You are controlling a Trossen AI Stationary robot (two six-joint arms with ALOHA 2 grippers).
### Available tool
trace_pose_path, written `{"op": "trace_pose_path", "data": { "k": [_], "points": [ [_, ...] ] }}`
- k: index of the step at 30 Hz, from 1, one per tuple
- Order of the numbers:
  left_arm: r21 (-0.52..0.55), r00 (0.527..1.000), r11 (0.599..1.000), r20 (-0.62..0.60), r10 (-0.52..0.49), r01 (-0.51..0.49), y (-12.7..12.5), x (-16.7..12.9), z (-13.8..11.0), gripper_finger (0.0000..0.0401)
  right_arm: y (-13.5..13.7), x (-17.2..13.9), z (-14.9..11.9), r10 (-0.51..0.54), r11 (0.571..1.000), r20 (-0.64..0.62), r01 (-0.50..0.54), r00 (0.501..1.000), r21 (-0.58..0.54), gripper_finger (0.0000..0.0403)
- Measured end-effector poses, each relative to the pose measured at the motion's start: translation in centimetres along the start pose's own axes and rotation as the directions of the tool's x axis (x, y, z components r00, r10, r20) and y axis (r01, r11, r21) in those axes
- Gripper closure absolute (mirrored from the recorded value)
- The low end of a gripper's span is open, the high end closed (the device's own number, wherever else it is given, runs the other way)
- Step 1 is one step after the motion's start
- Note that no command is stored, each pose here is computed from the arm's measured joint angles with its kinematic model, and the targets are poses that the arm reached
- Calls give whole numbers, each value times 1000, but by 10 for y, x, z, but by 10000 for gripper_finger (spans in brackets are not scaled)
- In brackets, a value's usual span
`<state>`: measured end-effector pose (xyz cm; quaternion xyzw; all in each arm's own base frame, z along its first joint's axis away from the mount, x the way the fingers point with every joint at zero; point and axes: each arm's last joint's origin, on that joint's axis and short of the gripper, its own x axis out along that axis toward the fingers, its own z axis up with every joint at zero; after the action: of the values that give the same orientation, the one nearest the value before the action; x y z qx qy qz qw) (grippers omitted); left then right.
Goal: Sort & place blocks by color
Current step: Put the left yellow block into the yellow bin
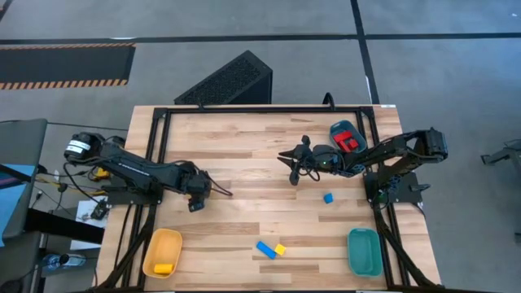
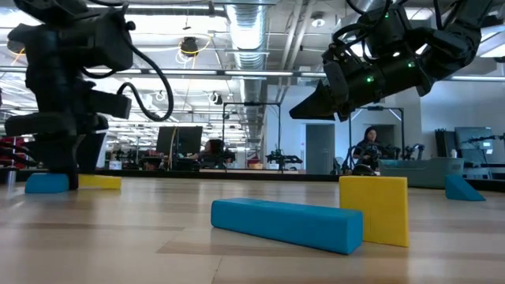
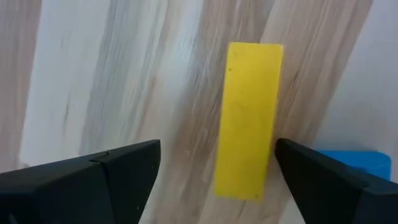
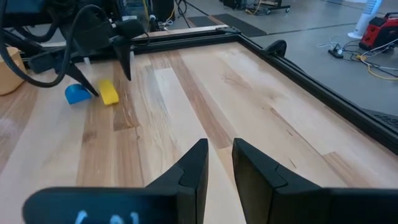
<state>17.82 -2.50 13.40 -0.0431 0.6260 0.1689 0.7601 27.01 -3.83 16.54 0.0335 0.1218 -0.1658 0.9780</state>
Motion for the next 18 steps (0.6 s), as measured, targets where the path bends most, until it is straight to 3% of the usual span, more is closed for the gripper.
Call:
{"op": "trace_pose_path", "data": {
  "k": [5, 13, 18],
  "points": [
    [-67, 999, 996, -2, -53, 53, -2, 1, 1, 160, 0, 0, 0, 0, 1000, 0, 0, 1000, 0, 305],
    [-206, 995, 974, -3, -97, 94, -4, 1, 2, 331, 0, 0, 0, 1, 1000, -4, -1, 1000, 1, 305],
    [-323, 995, 942, -6, -98, 91, -2, 1, 3, 334, 0, 0, -1, -1, 1000, -12, 1, 1000, -1, 305]
  ]
}}
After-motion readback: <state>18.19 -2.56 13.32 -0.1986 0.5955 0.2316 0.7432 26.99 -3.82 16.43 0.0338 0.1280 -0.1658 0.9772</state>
